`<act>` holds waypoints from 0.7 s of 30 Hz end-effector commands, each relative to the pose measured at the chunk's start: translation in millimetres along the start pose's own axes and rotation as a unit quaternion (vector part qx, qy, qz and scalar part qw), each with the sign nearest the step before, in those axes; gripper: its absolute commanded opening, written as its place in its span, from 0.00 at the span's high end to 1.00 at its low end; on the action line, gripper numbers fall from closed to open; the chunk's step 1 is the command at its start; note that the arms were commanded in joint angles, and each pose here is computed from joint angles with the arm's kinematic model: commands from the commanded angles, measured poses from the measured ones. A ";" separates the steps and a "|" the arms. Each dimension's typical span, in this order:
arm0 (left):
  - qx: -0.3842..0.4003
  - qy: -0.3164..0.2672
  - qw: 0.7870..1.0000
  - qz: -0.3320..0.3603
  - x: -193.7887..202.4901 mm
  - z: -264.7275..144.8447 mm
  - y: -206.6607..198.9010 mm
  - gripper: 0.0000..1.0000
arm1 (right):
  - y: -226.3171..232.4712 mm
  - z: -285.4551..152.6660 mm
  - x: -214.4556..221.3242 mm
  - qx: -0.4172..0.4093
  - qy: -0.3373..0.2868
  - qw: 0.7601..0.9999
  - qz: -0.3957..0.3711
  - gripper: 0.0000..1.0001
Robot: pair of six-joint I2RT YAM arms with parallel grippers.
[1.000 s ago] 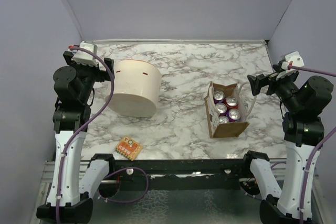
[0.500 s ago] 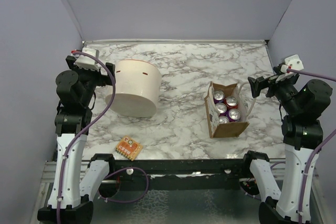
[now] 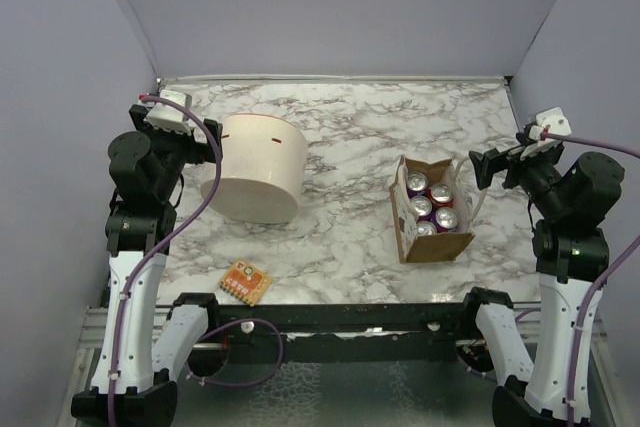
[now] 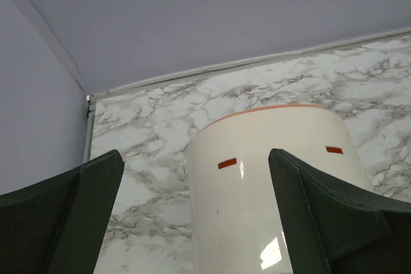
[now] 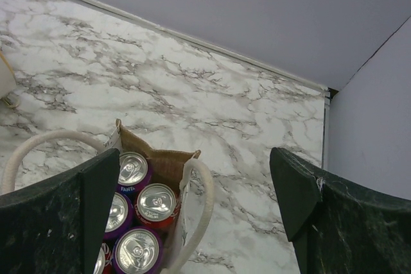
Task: Place the beverage into the canvas bag
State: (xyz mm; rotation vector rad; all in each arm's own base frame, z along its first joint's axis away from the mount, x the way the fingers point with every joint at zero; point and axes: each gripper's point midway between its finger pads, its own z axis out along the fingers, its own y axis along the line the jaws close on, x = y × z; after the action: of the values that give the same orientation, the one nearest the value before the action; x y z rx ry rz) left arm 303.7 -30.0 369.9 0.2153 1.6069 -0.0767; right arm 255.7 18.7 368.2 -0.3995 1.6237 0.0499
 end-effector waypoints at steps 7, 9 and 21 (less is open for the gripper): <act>0.009 -0.011 1.000 -0.006 -4.9 -2.4 -2.5 0.01 | 0.2 -1.1 -0.6 0.002 -0.008 1.000 -0.002 0.00; 0.006 -0.011 1.000 -0.008 -4.3 -2.8 -1.6 0.01 | 0.6 -1.1 -0.4 0.001 -0.008 1.000 -0.002 0.00; 0.005 -0.008 1.000 -0.006 -3.5 -1.3 -0.7 0.01 | -1.7 -0.8 0.2 0.006 -0.006 1.000 -0.003 0.00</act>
State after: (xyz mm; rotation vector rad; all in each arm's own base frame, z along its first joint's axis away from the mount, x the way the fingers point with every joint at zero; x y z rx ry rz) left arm 303.9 -29.2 368.3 0.2117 1.6108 -0.0799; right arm 255.5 18.9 361.3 -0.3985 1.6351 0.0551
